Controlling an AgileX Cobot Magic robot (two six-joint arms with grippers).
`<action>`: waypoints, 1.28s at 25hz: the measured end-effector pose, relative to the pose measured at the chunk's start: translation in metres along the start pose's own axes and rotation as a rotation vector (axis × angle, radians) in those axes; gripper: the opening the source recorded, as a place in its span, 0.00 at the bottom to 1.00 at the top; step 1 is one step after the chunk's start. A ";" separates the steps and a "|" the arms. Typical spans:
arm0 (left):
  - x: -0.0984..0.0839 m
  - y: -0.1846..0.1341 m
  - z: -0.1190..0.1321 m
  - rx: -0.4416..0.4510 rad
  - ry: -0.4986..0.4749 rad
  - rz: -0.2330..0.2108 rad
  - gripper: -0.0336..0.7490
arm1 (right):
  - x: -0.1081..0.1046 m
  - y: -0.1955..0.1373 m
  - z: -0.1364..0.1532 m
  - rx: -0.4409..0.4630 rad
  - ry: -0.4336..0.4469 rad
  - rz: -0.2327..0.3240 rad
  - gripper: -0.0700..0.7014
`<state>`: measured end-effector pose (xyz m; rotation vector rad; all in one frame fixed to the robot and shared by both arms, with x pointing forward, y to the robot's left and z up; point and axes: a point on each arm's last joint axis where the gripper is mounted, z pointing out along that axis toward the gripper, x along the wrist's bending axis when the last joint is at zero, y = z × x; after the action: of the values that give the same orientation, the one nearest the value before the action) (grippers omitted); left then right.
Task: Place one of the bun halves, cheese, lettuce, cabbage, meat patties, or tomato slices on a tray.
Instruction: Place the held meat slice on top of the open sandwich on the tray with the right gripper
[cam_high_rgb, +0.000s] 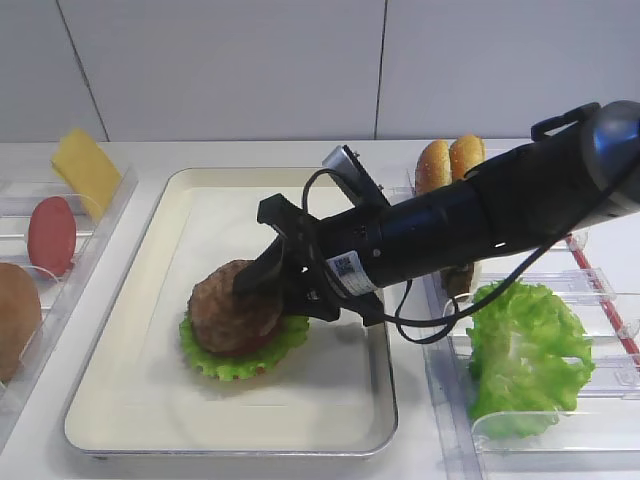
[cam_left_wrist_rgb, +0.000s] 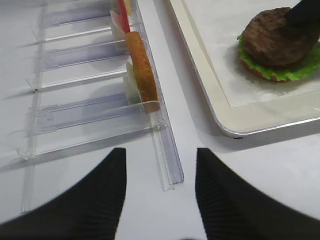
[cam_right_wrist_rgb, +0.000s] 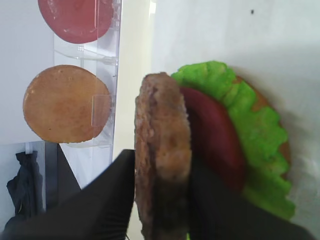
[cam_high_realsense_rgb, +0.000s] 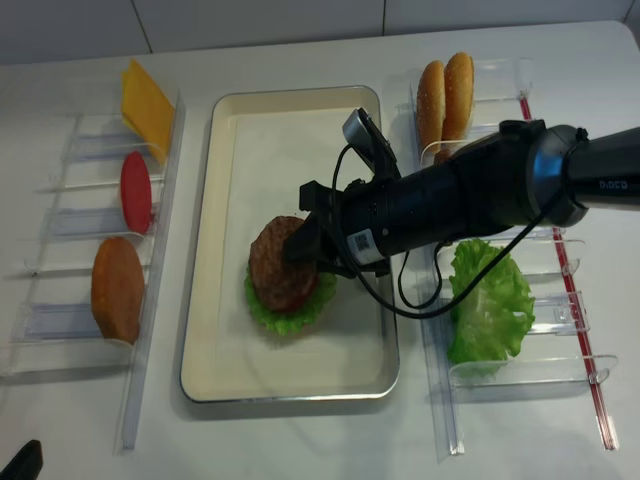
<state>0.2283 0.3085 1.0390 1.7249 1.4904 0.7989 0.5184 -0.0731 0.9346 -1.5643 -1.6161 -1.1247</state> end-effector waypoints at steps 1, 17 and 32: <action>0.000 0.000 0.000 0.000 0.000 0.000 0.43 | 0.000 0.000 0.000 0.000 -0.001 0.000 0.47; 0.000 0.000 0.000 0.000 0.000 0.000 0.43 | -0.001 -0.001 0.000 0.015 -0.014 0.002 0.52; 0.000 0.000 0.000 0.000 0.000 0.000 0.43 | -0.001 0.003 -0.014 0.040 -0.058 -0.025 0.52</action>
<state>0.2283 0.3085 1.0390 1.7249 1.4904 0.7989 0.5194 -0.0859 0.9406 -1.5680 -1.6902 -1.0632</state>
